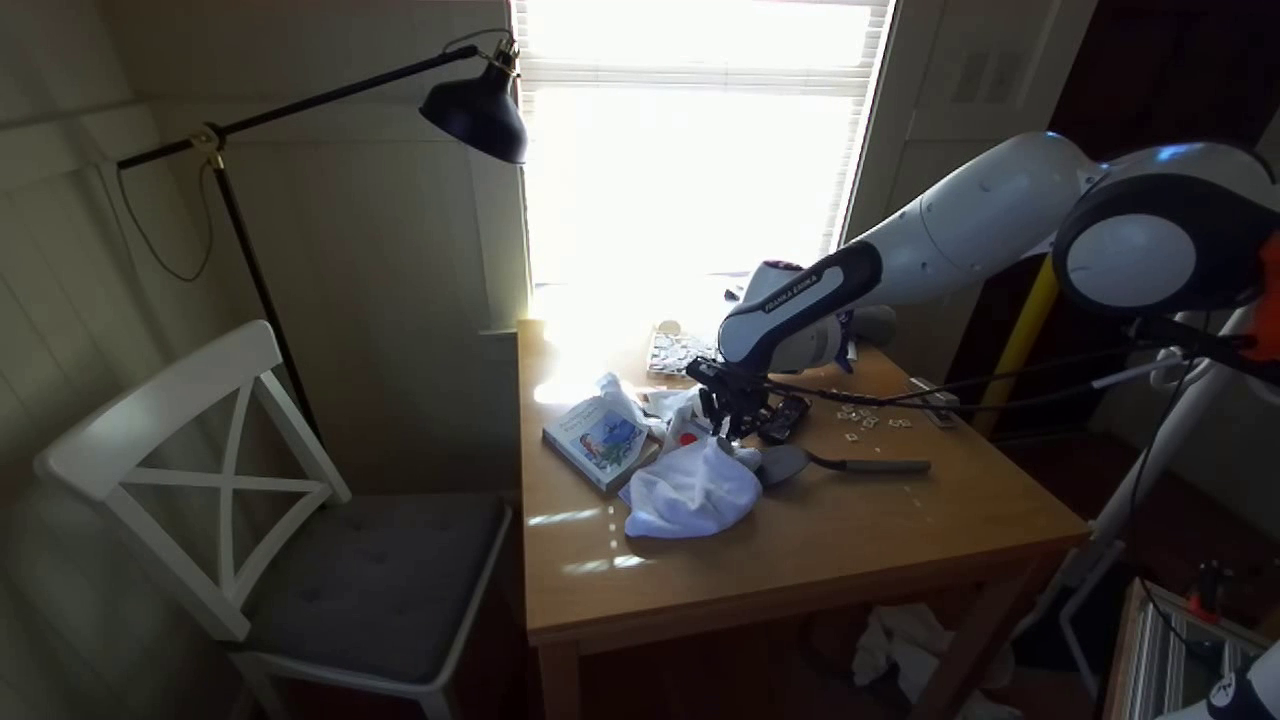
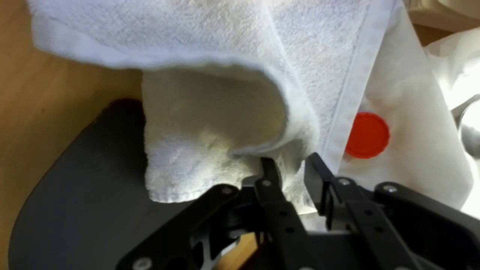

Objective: Fold the towel

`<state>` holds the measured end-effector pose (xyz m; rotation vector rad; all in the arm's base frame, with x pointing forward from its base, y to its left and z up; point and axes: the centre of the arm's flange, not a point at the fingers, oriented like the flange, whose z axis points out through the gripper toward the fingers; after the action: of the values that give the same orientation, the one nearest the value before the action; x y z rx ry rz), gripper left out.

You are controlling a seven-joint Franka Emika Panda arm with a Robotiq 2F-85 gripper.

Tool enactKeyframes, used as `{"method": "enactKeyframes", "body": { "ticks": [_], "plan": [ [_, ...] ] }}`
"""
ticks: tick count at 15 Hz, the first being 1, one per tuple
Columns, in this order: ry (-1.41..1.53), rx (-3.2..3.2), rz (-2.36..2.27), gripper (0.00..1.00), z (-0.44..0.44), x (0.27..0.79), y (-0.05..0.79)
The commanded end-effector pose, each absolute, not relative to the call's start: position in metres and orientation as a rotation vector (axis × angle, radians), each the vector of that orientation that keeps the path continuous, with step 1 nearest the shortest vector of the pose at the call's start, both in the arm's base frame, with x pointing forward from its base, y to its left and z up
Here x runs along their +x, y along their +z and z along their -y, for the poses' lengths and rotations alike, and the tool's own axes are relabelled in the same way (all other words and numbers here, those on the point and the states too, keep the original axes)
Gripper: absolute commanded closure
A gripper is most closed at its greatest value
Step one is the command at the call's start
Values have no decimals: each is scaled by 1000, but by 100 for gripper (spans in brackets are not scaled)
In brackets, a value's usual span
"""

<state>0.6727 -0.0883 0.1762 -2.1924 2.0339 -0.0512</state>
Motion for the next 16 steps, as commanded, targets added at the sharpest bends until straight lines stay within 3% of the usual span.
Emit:
{"method": "enactKeyframes", "body": {
  "ticks": [1,7,16],
  "plan": [
    [-95,-2207,-2045,42,82,674,187],
    [-200,-2227,-2021,2,67,651,220],
    [21,-2587,-1421,0,6,580,231]
  ]
}}
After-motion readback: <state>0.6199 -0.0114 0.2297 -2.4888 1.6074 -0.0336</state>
